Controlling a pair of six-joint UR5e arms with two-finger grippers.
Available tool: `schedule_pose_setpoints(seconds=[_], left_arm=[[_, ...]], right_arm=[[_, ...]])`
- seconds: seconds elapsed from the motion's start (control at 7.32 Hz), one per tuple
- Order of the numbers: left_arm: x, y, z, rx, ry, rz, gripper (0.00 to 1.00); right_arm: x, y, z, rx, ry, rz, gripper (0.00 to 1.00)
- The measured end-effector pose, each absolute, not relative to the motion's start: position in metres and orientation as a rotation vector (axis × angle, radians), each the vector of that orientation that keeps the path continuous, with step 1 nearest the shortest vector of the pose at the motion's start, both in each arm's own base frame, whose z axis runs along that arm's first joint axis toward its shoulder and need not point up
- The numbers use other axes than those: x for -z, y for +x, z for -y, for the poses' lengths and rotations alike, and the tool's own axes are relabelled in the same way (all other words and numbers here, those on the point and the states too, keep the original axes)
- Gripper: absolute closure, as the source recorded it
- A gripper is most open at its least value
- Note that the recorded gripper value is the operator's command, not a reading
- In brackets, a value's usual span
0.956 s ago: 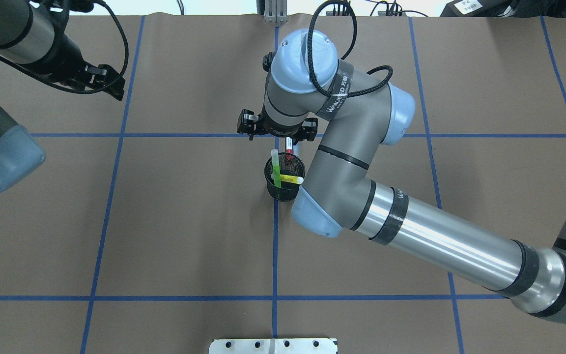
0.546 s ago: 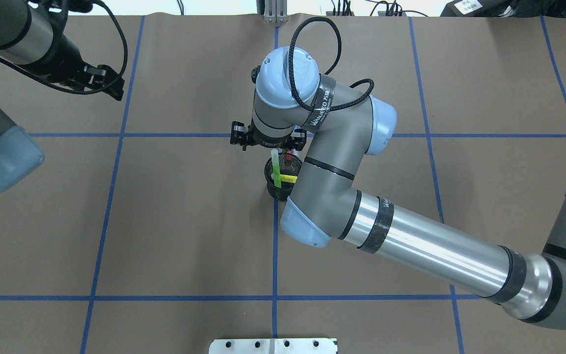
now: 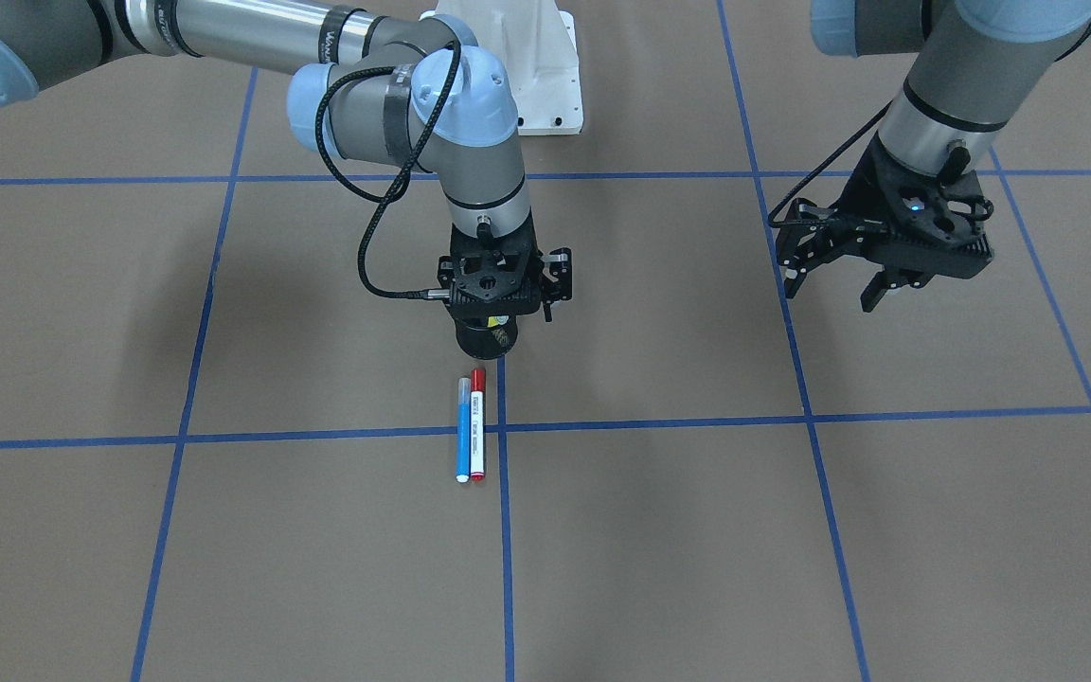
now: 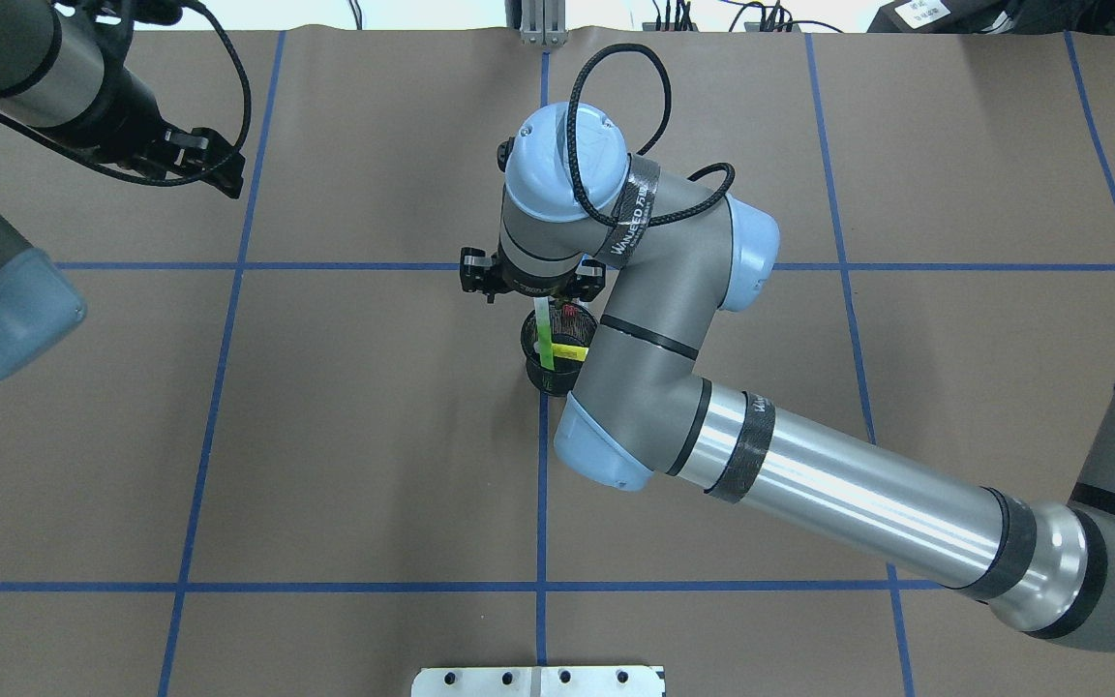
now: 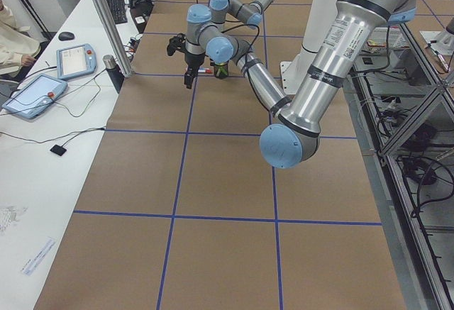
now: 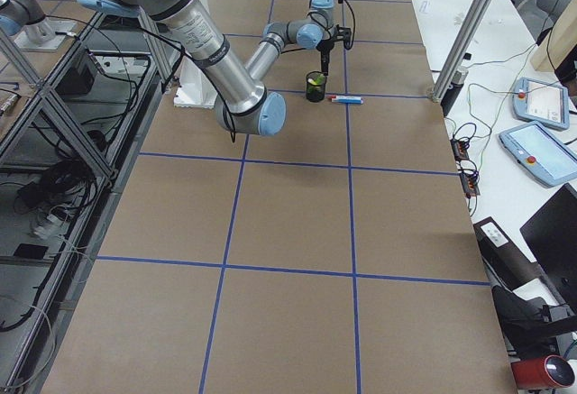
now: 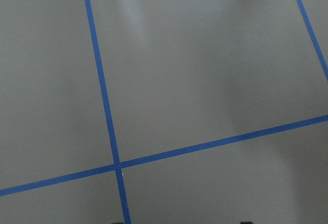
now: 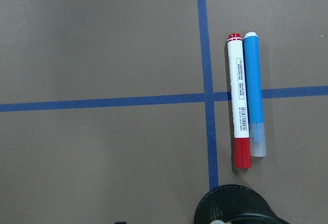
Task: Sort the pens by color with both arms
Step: 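Lower the right gripper over the cup toward the green highlighter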
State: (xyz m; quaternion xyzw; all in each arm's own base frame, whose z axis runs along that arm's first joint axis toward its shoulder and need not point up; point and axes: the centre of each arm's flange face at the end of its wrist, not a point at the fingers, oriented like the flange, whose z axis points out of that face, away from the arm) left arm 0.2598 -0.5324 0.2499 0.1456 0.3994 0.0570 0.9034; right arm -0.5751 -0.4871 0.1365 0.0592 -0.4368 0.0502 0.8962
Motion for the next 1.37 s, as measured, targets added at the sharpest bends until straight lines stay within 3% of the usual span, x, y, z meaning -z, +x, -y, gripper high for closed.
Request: schedule_pose_setpoints(seconds=[1.37], left_arm=[[-0.2501,0.2597,0.5323,-0.118,0.301,-0.825,0.19]], right_arm=[[-0.1406,-0.5753,0.4871,-0.09,0.128,0.898,0.64]])
